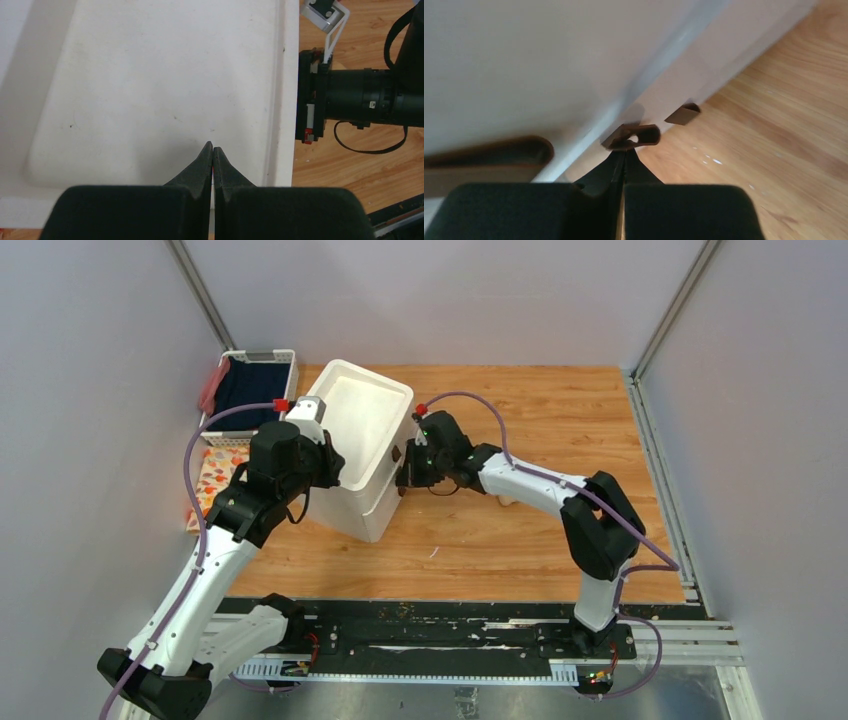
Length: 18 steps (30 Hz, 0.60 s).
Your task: Organize the makeup
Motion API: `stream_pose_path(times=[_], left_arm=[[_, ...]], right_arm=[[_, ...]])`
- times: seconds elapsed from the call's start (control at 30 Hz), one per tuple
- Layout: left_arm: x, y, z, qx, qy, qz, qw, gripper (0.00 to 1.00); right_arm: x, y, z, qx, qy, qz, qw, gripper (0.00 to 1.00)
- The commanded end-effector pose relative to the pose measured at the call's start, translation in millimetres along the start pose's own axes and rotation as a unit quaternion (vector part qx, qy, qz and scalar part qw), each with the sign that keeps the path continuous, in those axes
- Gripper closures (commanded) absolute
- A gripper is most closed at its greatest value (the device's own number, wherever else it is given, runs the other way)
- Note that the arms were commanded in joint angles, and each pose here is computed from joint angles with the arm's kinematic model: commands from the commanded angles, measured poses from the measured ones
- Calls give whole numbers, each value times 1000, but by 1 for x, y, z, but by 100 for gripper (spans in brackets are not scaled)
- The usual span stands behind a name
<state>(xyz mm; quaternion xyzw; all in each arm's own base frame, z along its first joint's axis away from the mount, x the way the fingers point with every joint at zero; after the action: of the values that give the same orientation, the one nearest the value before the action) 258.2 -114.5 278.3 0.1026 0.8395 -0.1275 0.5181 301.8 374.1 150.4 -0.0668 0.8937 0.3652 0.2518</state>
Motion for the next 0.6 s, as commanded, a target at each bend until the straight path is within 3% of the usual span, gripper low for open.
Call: stream_pose_path(times=[0.0,0.23,0.57], left_arm=[[3,0,-2,-1,5,7,1000,100],[2,3,-5,-10,4,14,1000,100],[1,-3,-2,5,6,4,1000,100]], right_arm=[[3,58,13,-120,7,-12,993,100],[3,50,6,-99,-13,-4,995,99],[8,53,-44,-125,-55,20,990,65]])
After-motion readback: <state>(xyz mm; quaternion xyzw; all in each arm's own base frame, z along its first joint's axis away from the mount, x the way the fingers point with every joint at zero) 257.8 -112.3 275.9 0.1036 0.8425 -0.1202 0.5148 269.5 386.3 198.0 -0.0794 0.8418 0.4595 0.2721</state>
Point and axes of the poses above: each gripper's point midway between its finger pads, its own z axis out along the fingers, its own y axis along the line the jaws close on, x = y × z, the point moved 2 cm from there along -z, back along the fingers, and after that the axes turned 7 degrees about z, right-handed, at the moved point
